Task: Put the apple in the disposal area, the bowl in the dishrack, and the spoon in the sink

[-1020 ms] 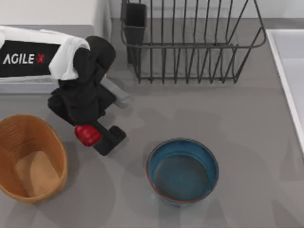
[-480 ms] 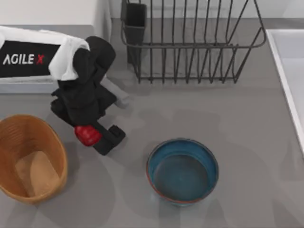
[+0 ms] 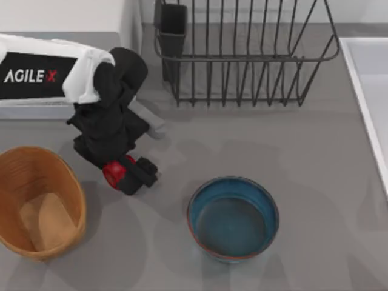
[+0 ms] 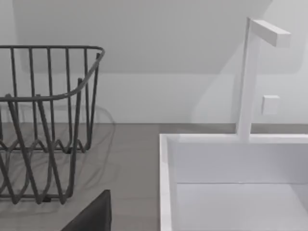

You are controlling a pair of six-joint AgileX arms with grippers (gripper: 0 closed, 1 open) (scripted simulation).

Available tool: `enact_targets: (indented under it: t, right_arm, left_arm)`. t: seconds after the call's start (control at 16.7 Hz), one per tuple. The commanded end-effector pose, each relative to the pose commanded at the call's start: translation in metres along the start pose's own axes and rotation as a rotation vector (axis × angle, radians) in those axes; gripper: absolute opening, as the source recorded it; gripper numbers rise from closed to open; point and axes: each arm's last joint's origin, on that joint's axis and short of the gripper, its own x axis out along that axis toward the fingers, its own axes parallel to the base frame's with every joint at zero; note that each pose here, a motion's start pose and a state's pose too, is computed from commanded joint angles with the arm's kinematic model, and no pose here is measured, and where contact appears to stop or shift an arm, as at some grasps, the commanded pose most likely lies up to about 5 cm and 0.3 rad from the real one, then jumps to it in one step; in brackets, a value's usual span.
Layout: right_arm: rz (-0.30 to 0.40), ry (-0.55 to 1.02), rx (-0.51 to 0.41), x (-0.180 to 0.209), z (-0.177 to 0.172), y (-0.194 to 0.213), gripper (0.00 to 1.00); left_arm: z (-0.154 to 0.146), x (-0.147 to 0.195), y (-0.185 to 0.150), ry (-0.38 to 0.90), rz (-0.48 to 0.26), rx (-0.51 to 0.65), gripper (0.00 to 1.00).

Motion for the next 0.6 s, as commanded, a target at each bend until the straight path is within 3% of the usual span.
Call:
enact_targets:
  t: [0.48, 0.6]
  right_arm:
    - [0.000, 0.000, 0.000, 0.0000, 0.0000, 0.0000, 1.00]
    - [0.000, 0.000, 0.000, 0.0000, 0.0000, 0.0000, 1.00]
  left_arm:
    - [0.0000, 0.0000, 0.0000, 0.000, 0.000, 0.000, 0.00]
    - [0.0003, -0.0077, -0.0035, -0.017, -0.031, -0.007, 0.00]
